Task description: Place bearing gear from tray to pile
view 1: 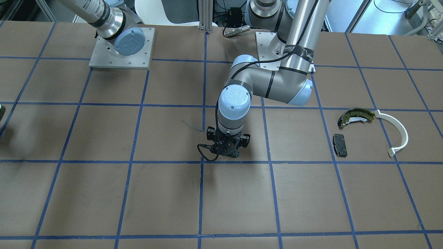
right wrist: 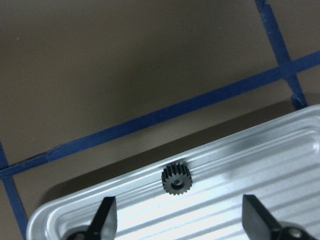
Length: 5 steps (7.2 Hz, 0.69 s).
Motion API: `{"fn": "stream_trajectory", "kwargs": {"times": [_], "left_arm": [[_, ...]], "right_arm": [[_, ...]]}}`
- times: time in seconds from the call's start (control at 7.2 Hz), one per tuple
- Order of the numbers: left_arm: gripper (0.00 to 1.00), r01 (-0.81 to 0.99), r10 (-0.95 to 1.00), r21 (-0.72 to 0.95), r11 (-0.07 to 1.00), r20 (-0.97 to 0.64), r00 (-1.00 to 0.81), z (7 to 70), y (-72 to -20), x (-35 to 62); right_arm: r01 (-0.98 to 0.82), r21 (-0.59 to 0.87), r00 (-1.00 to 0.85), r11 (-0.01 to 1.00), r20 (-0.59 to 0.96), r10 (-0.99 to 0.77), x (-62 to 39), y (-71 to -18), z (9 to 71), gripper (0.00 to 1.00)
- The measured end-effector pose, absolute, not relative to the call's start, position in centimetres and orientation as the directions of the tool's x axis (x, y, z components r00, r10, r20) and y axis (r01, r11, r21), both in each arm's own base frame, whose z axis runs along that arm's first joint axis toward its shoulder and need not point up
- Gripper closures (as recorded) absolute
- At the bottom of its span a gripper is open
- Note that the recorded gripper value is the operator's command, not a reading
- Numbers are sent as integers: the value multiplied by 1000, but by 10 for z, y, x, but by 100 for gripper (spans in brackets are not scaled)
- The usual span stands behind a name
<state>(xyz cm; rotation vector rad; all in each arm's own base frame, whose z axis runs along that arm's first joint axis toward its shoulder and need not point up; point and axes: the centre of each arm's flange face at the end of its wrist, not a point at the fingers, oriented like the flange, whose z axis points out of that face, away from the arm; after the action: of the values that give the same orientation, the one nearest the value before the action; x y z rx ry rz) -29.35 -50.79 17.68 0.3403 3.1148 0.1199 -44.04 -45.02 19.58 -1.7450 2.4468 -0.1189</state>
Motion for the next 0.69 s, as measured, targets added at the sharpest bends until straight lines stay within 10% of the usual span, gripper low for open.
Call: {"fn": "stream_trajectory", "kwargs": {"times": [0.28,0.69], "left_arm": [[29,215,216,85,973,2,-976,171,-508,-294],[100,217,218,88,972,2,-976,170,-508,-295]], "right_arm": [[-934,-153,-315,323,-74,-946,-440,-449,187,28],[-931,-161,-317,327,-87,-944,-439,-451,178,63]]}}
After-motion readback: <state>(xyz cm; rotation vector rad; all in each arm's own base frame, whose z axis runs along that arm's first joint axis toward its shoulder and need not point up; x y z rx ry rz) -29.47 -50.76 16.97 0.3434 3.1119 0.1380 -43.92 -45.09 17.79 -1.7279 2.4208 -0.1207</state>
